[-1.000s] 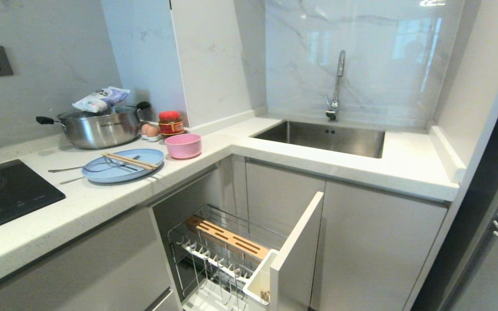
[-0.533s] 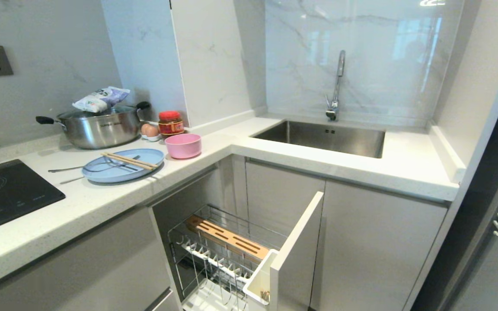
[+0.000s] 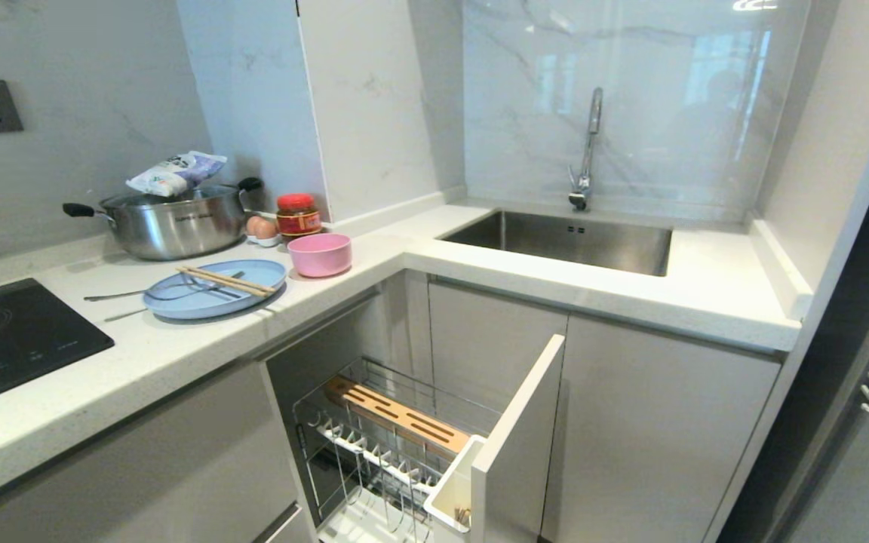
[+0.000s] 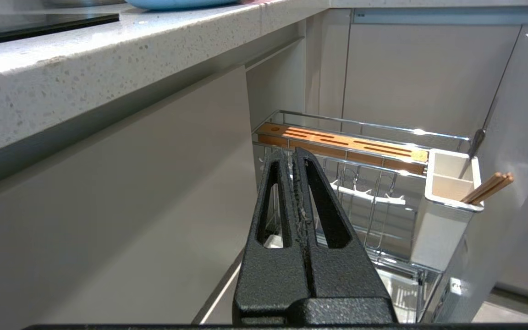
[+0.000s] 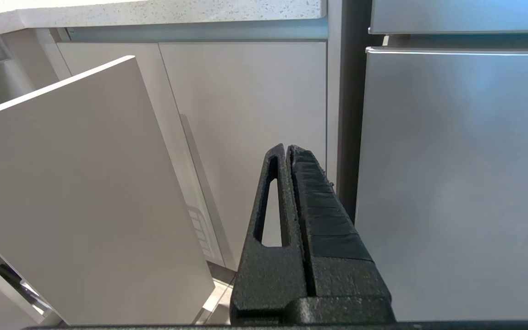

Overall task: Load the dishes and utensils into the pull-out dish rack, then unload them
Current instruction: Pick up the chopsticks and place it in the cupboard

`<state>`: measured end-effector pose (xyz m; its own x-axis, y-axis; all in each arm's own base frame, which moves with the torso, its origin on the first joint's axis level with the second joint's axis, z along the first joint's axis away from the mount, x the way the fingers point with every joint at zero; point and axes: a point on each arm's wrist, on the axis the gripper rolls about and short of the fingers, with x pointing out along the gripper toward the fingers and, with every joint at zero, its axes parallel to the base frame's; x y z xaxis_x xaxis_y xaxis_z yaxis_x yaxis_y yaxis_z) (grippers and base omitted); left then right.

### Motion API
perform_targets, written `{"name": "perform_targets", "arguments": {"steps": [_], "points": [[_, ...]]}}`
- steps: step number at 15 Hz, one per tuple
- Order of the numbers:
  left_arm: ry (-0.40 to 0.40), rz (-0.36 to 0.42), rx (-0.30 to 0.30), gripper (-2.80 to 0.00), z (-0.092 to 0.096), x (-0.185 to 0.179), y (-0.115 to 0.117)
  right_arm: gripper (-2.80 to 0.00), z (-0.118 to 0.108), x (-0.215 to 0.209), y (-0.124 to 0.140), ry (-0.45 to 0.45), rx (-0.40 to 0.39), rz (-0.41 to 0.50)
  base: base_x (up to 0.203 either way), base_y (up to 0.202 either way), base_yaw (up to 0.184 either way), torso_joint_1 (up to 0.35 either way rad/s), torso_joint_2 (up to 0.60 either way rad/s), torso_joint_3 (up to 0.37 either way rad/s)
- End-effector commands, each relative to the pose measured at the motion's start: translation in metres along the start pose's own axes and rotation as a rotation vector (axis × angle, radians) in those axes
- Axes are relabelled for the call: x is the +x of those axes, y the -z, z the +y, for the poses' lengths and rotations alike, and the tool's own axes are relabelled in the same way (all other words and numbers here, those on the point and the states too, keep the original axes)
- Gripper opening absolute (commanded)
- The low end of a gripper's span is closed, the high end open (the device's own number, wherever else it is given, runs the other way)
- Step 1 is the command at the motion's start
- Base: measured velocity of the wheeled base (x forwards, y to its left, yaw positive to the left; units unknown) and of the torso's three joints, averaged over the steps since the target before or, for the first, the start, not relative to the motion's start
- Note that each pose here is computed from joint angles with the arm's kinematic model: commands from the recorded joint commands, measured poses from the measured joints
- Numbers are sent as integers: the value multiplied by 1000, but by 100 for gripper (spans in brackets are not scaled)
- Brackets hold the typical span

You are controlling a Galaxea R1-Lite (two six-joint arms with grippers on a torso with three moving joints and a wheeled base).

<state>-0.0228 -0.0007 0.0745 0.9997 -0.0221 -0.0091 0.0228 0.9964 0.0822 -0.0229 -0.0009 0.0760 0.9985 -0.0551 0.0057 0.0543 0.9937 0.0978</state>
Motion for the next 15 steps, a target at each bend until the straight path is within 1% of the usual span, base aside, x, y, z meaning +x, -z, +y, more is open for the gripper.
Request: {"name": "perform_targets", "arguments": {"steps": [1,11,15], "points": [[0,3,-1,-280,0,0,0,-280,0,0,0,0,1,-5,0,0,0,0,0,0],[-1,0,-1,-280,0,0,0,-280,0,0,0,0,1,-5,0,0,0,0,0,0],[-1,-1,-14,-280,0,0,0,-280,0,0,0,0,1,-5,0,0,0,0,1,-156]]}}
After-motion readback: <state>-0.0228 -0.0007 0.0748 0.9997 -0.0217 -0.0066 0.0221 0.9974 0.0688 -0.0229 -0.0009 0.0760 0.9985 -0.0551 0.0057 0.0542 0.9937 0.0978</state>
